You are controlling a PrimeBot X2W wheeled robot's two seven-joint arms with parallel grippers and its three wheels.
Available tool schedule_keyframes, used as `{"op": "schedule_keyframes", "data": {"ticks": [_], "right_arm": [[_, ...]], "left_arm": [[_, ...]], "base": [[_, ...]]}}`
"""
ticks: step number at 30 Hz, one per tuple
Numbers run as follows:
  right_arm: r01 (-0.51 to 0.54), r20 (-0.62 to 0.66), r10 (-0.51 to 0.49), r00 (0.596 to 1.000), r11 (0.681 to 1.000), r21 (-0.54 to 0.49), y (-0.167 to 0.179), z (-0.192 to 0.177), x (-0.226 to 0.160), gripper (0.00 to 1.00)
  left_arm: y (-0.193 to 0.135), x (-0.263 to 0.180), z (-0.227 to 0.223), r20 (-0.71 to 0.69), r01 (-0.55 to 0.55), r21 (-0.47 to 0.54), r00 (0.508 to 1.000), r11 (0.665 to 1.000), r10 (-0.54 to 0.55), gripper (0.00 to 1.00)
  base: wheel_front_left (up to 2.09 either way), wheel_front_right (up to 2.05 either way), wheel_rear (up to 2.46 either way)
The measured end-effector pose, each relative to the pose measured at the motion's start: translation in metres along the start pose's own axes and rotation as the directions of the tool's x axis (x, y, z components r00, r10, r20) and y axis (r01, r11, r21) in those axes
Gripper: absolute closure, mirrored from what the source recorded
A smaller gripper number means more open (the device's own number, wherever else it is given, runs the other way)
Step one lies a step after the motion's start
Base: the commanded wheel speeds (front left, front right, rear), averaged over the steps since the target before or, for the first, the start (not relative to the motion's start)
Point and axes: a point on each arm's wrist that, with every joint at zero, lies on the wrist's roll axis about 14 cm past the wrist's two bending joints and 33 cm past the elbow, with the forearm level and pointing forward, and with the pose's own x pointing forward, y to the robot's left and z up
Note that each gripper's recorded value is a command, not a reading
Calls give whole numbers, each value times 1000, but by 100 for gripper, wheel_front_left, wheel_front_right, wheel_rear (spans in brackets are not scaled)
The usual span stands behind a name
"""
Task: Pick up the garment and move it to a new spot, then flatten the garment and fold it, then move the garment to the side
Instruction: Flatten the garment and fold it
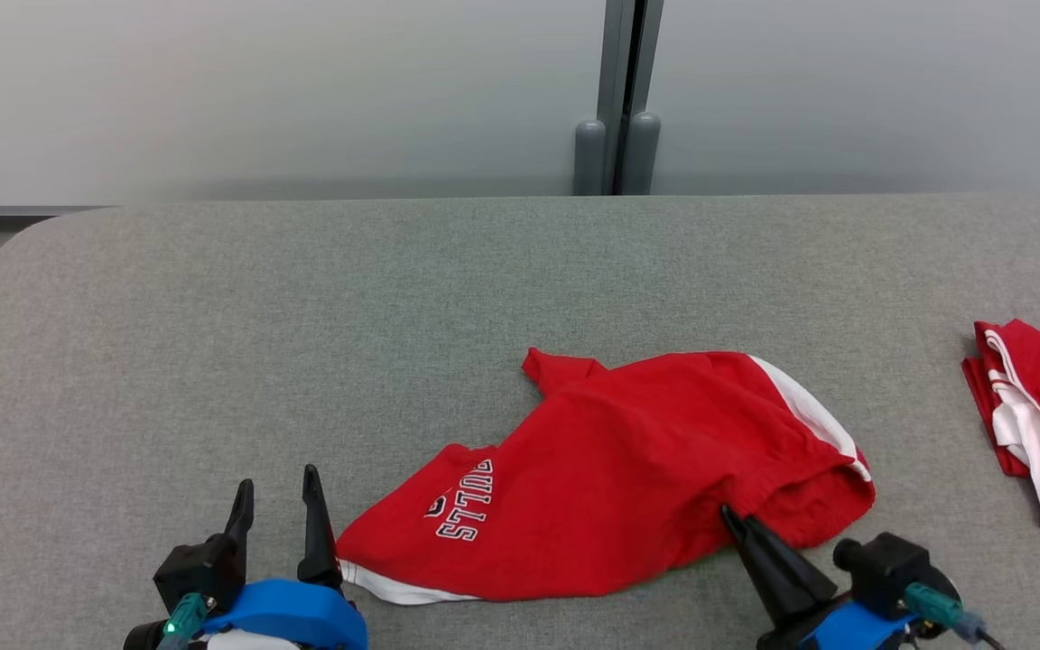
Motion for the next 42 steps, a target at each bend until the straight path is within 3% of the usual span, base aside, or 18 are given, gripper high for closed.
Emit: {"op": "schedule_keyframes", "data": {"ticks": [5,13,20,27,29,30,35,42], "right_arm": [[41,162,-45,986,999,32,-17,53,11,100],[43,151,-41,988,999,-11,-38,68,56,100],[14,77,-7,997,996,-86,-42,60,104,100],[69,-97,-82,992,989,-134,-76,15,147,100],[73,-120,-89,989,989,-131,-78,7,150,23],[80,-137,-97,986,989,-126,-80,1,152,0],[164,-70,-170,983,983,-87,-105,20,154,0],[284,109,-276,955,956,-72,-131,66,110,0]], "left_arm": [[-2,1,-1,-5,1,-4,1000,1000,-1,0],[-7,9,-4,-18,17,-1,1000,1000,-17,0],[1,13,-6,-27,-8,-7,1000,1000,7,0],[17,14,-10,-43,-60,-6,997,998,60,0],[19,14,-11,-46,-67,-6,997,998,67,0],[22,14,-12,-49,-75,-7,996,997,74,0],[25,21,-12,-50,-91,-4,995,996,91,0],[10,30,1,-4,-43,23,999,999,43,0]], "base": [[0,0,0],[0,0,0],[0,0,0],[0,0,0],[0,0,0],[0,0,0],[0,0,0],[0,0,0]]}}
